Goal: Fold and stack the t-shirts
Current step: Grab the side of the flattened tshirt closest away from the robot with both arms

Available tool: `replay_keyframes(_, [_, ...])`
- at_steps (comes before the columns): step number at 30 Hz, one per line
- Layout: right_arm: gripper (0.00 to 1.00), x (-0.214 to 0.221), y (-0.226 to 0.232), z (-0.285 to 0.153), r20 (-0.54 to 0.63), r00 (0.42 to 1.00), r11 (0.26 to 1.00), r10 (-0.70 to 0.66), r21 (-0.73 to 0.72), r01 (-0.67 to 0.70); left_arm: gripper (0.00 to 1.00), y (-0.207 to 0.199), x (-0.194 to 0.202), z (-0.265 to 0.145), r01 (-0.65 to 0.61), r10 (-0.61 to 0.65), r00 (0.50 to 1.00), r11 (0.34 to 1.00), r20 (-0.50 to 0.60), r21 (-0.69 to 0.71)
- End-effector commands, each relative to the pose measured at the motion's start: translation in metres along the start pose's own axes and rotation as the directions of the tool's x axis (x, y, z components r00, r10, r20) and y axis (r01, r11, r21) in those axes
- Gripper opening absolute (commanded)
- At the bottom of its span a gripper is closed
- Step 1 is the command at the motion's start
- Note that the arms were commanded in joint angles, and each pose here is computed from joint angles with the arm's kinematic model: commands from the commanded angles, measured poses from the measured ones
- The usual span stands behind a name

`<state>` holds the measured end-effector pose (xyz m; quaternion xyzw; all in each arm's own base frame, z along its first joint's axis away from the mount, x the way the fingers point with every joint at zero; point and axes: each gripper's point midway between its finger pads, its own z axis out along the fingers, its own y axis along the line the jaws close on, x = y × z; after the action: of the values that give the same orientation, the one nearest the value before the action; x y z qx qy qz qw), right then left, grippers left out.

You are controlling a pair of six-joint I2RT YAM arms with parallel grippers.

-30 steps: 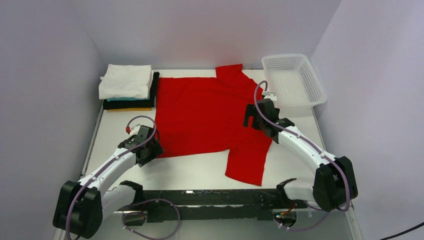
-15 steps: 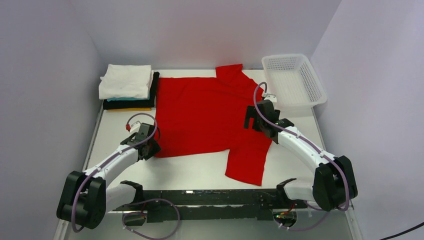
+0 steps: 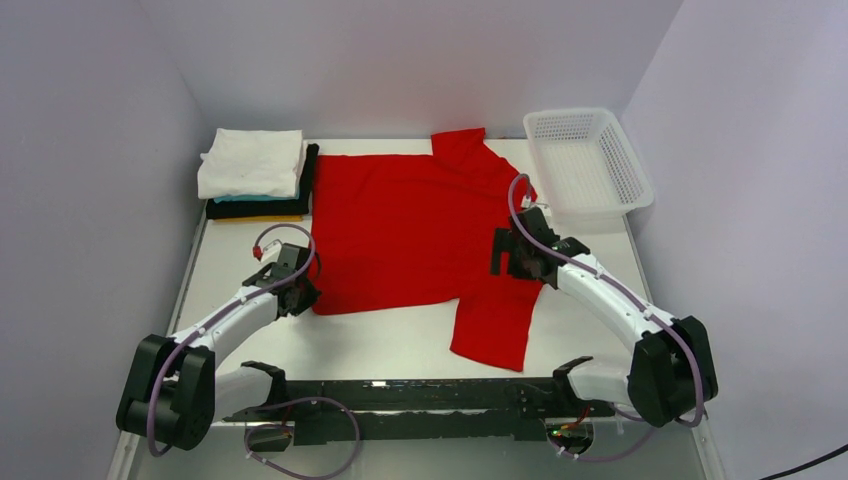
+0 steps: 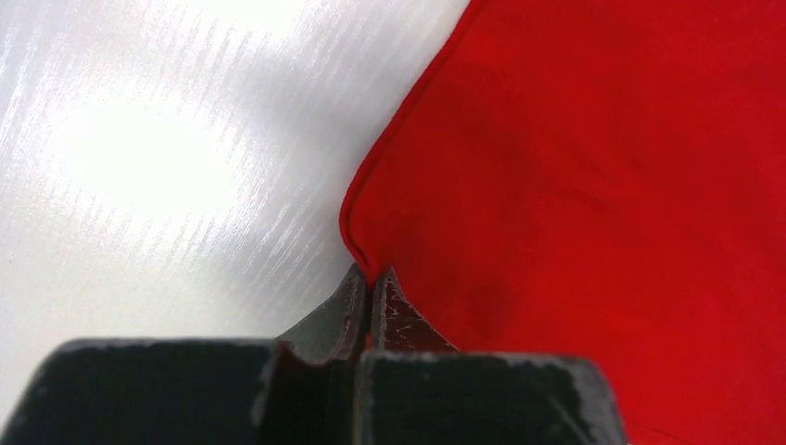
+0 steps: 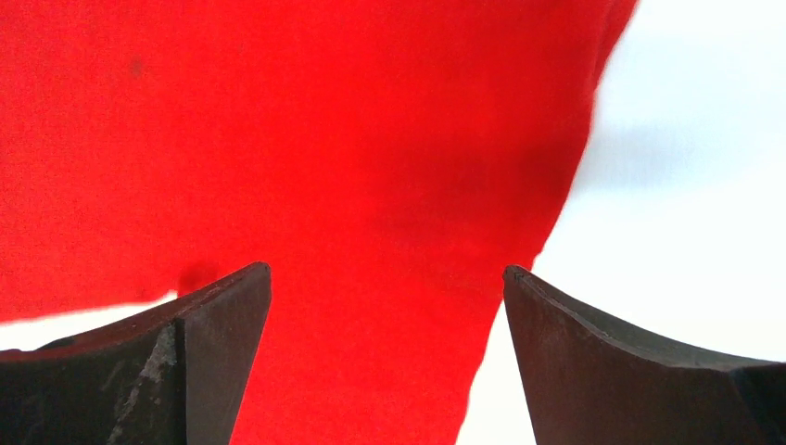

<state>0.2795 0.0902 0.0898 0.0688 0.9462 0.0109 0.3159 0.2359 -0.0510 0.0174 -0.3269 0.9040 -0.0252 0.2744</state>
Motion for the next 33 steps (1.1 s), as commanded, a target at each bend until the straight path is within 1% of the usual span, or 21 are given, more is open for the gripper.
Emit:
replay_keyframes(1, [0.96,0.057,0.013,-0.026,-0.187,0.977,0.989,-0.100,-0.130,0.076,0.00,0.004,0.011,-0.001,-0.025,0.026,0.999,1.000,-0.041,0.010])
replay_keyframes(3, [0.92,0.091,0.022,-0.039,-0.281,0.948,0.970,-0.148,-0.226,0.084,0.00,0.006,0.011,-0.001,-0.025,0.026,0.999,1.000,-0.037,0.012])
replay_keyframes(4, [0.92,0.100,0.024,-0.047,-0.296,0.941,0.965,-0.162,-0.247,0.088,0.00,0.006,0.011,-0.002,-0.025,0.026,0.999,1.000,-0.034,0.014])
replay_keyframes(7, [0.90,0.121,0.022,-0.065,-0.334,0.926,0.968,-0.177,-0.231,0.102,0.00,0.005,0.010,-0.002,-0.024,0.024,0.999,0.999,-0.029,0.024])
replay_keyframes(10, [0.87,0.151,0.020,-0.069,-0.417,0.893,0.974,-0.171,-0.211,0.088,0.00,0.003,0.011,-0.002,-0.023,0.024,0.999,0.999,-0.027,0.038])
replay_keyframes(11, [0.84,0.164,0.020,-0.067,-0.445,0.879,0.975,-0.170,-0.208,0.083,0.00,0.002,0.011,-0.001,-0.024,0.025,0.999,0.999,-0.028,0.041])
replay_keyframes(13, [0.83,0.173,0.025,-0.066,-0.465,0.868,0.975,-0.176,-0.203,0.089,0.00,0.000,0.011,-0.001,-0.026,0.027,0.999,0.999,-0.035,0.044])
replay_keyframes(17, [0.78,0.179,0.021,-0.064,-0.483,0.868,0.992,-0.114,-0.102,0.073,0.00,0.002,0.013,-0.001,-0.026,0.028,0.999,0.999,-0.037,0.037])
replay_keyframes(19, [0.76,0.187,0.015,-0.065,-0.514,0.853,0.996,-0.091,-0.057,0.072,0.00,0.004,0.013,-0.001,-0.027,0.028,0.999,0.999,-0.033,0.040])
replay_keyframes(22, [0.72,0.199,0.011,-0.066,-0.548,0.834,0.998,-0.069,-0.030,0.063,0.00,0.003,0.010,-0.003,-0.029,0.030,0.999,0.998,-0.013,0.052])
replay_keyframes(24, [0.69,0.203,0.013,-0.062,-0.550,0.833,0.998,-0.058,-0.031,0.049,0.00,0.005,0.008,-0.004,-0.030,0.030,1.000,0.998,-0.004,0.047])
replay_keyframes(26, [0.65,0.204,0.014,-0.053,-0.537,0.843,0.999,-0.046,-0.024,0.039,0.00,0.005,0.007,-0.005,-0.027,0.027,1.000,0.998,0.003,0.049])
replay_keyframes(30, [0.56,0.213,0.019,-0.039,-0.541,0.840,0.999,-0.038,-0.031,0.026,0.00,0.001,0.007,-0.006,-0.025,0.025,1.000,0.997,0.001,0.070])
replay_keyframes(31, [0.50,0.215,0.018,-0.037,-0.543,0.839,0.999,-0.032,-0.022,0.024,0.00,0.000,0.007,-0.006,-0.024,0.024,1.000,0.997,0.004,0.075])
replay_keyframes(33, [0.35,0.215,0.020,-0.036,-0.546,0.837,1.000,-0.030,-0.022,0.022,0.00,0.001,0.006,-0.006,-0.017,0.016,1.000,0.997,0.008,0.073])
